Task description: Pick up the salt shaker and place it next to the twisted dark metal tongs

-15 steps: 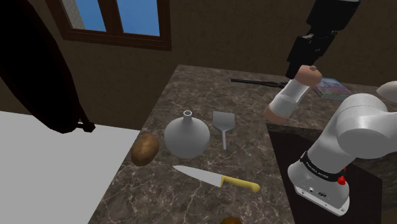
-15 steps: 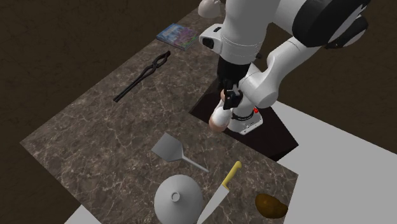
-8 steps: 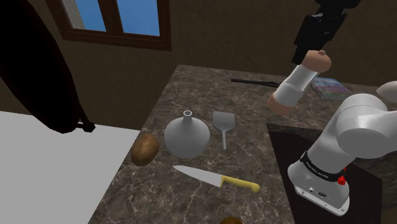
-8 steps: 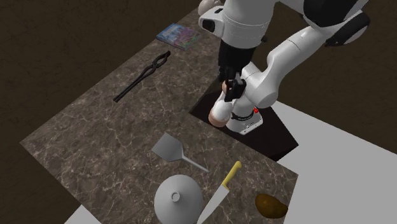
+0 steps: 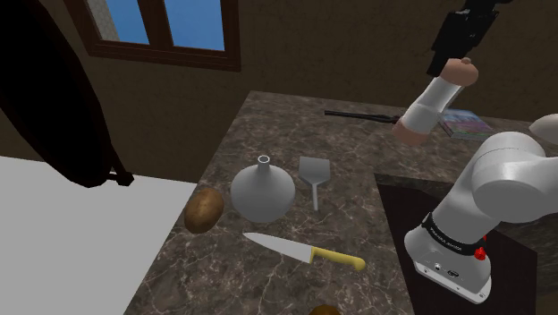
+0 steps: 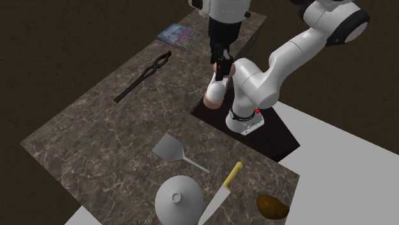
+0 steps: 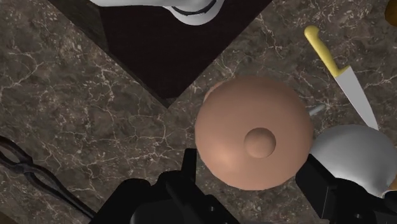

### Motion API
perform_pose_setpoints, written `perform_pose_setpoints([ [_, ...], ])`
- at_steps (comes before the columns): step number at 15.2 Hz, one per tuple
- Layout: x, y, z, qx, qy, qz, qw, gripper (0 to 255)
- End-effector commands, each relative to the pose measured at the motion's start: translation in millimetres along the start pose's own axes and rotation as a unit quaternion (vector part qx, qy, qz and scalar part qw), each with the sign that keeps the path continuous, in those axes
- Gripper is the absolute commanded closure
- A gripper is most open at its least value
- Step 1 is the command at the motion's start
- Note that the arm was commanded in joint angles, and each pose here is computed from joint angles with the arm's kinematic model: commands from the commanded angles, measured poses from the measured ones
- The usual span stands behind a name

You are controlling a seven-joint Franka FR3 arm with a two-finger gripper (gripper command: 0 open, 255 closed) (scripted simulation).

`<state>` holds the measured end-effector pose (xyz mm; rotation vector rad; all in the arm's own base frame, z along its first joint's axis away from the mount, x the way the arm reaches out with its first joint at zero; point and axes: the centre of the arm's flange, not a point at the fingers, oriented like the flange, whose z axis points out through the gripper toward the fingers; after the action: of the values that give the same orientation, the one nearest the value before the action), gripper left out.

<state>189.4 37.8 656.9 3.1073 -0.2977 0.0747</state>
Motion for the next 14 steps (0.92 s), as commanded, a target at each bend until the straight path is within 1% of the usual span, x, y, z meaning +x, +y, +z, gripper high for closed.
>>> perform_pose_setpoints([
  [1, 4, 27, 1, 0.0, 0.0, 0.0, 1.0, 255],
  [14, 32, 197, 5, 0.0, 0.0, 0.0, 1.0, 255],
])
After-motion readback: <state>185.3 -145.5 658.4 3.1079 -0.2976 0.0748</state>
